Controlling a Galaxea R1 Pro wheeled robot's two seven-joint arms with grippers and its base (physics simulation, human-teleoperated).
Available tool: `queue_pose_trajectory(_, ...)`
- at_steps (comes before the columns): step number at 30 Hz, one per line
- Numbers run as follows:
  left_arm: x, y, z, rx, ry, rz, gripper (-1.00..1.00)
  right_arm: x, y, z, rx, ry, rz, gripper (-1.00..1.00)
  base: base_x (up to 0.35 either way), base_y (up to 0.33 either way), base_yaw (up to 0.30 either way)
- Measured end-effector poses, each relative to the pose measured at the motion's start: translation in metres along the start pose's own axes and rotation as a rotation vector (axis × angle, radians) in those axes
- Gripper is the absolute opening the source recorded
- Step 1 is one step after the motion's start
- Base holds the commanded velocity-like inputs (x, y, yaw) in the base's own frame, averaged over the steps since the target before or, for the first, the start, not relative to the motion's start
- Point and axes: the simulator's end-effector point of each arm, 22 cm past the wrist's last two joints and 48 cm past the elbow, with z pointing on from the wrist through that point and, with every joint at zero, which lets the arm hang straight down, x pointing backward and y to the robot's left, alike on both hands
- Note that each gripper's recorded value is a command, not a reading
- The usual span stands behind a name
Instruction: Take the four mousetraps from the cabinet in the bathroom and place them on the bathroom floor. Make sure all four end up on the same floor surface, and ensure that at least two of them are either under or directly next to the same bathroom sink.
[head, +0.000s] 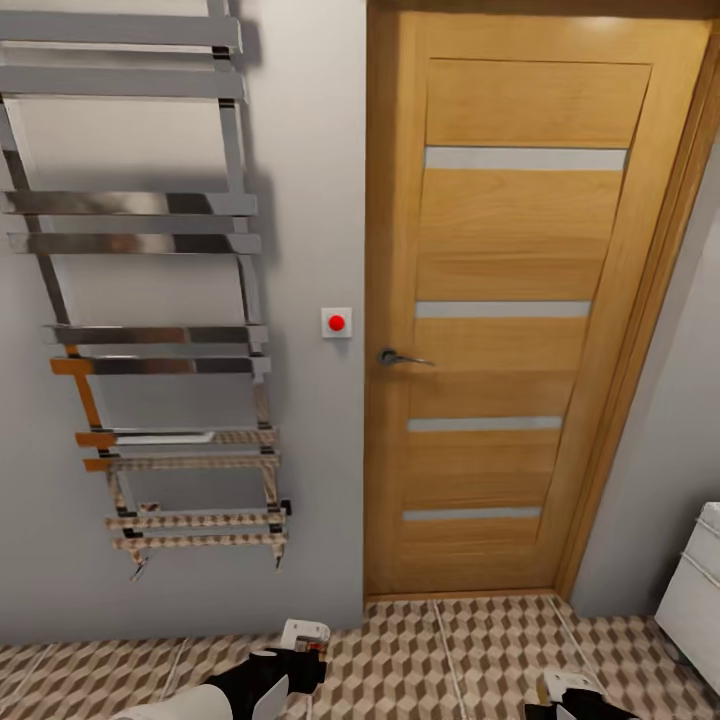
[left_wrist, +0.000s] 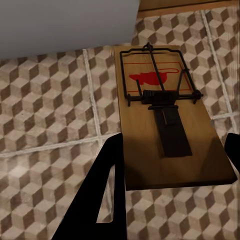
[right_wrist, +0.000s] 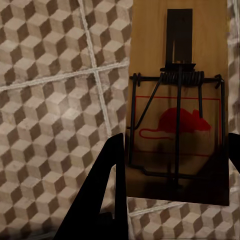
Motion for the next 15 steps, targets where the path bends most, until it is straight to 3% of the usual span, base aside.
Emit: queue_pose_trajectory(15, -0.0002, 0.0000, 0.0000, 0.000, -0.001, 0.000, -1.00, 0.0002, 0.0009, 0.0000, -0.001, 0.000, 0.000, -1.00, 0.000, 0.000, -0.300)
